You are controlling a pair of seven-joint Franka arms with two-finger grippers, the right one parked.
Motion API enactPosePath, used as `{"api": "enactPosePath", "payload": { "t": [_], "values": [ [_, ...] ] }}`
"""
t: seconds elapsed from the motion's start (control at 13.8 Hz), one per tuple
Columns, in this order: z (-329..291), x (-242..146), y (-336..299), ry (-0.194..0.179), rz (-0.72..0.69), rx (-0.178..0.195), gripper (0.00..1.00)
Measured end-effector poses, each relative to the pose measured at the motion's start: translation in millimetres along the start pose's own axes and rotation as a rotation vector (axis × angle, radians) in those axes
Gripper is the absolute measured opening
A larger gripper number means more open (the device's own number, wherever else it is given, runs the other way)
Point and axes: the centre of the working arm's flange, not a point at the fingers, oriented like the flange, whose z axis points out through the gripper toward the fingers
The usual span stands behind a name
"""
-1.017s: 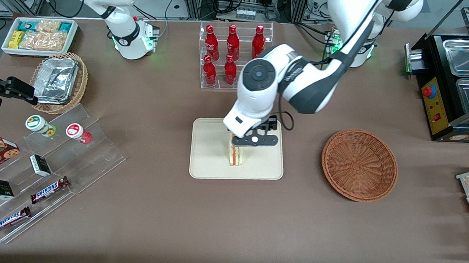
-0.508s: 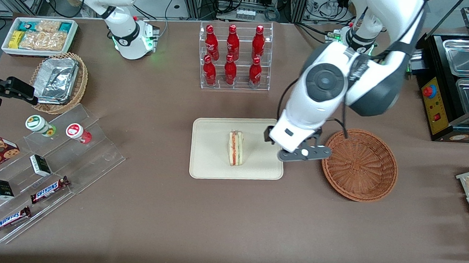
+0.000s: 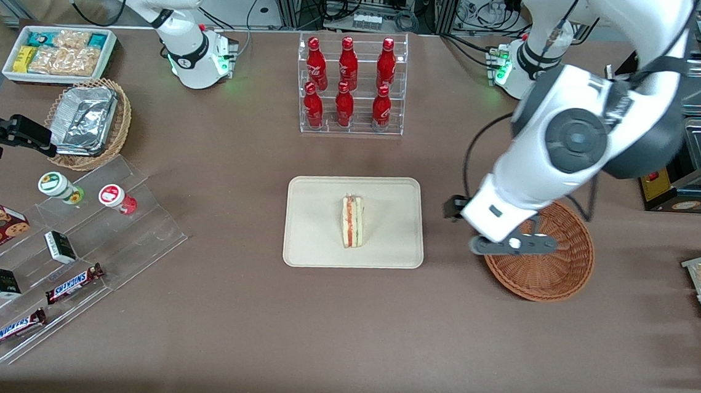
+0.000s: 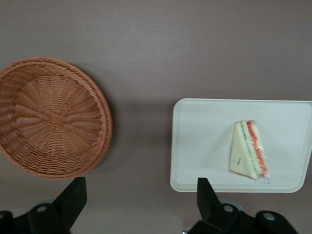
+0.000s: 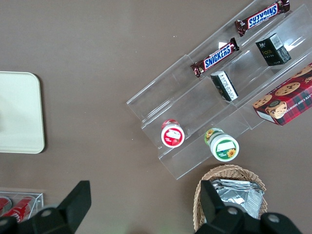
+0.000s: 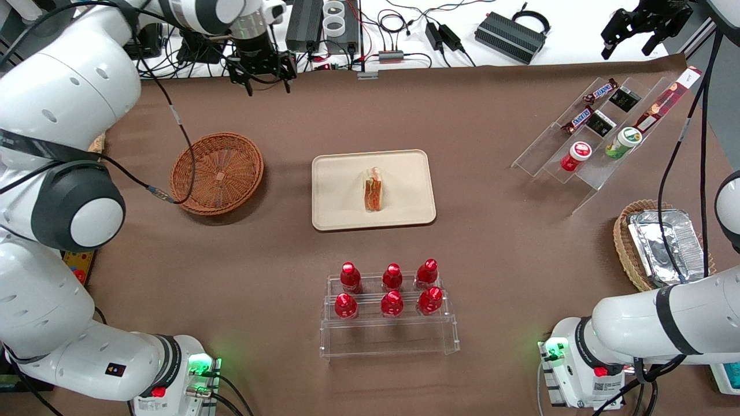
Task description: Place sandwich from basket to tray
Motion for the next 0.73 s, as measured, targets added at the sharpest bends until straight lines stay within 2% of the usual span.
{"api": "enactPosePath", "payload": {
  "t": [0.36, 0.73],
  "values": [
    [-13, 4, -89, -0.033, 0.049, 0.014, 1.00],
    [-32, -35, -146, -0.045, 0.099, 0.030, 1.00]
  ]
}}
